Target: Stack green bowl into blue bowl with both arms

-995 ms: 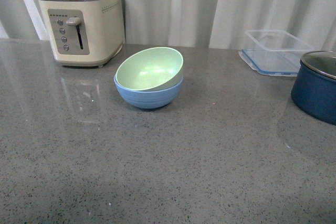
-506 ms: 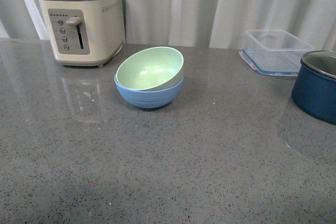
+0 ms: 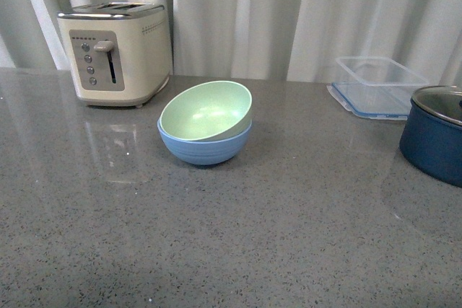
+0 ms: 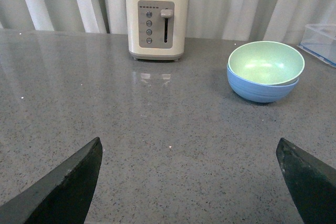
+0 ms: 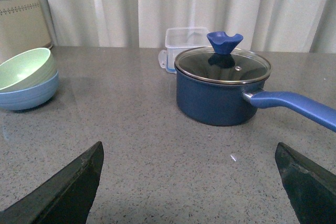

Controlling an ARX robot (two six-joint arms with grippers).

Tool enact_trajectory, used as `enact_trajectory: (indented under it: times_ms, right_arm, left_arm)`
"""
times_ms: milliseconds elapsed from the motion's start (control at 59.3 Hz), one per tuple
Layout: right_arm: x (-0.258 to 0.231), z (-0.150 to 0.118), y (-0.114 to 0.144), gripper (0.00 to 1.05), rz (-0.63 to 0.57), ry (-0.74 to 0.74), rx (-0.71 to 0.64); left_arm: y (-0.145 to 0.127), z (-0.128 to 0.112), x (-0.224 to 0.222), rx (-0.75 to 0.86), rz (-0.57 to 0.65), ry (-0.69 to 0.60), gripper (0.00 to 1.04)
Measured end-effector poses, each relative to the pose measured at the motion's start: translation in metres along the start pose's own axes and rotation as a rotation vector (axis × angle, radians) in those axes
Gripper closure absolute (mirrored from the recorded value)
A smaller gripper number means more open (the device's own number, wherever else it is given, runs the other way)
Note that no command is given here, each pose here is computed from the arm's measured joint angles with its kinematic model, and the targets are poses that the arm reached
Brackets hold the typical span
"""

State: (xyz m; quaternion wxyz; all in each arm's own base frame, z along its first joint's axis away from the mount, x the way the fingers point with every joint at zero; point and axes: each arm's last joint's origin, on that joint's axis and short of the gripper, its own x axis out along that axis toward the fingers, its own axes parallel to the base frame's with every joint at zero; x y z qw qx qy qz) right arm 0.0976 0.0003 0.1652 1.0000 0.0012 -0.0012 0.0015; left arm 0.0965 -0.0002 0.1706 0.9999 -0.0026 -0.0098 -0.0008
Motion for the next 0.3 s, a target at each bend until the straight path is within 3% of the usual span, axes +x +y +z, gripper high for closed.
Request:
enact_trajectory:
  times_ms: [303]
  right_arm:
    - [0.0, 0.0, 0.0, 0.1, 0.0, 0.0, 0.0]
  left_arm:
    - [0.0, 0.0, 0.0, 0.0, 0.0, 0.0, 0.07]
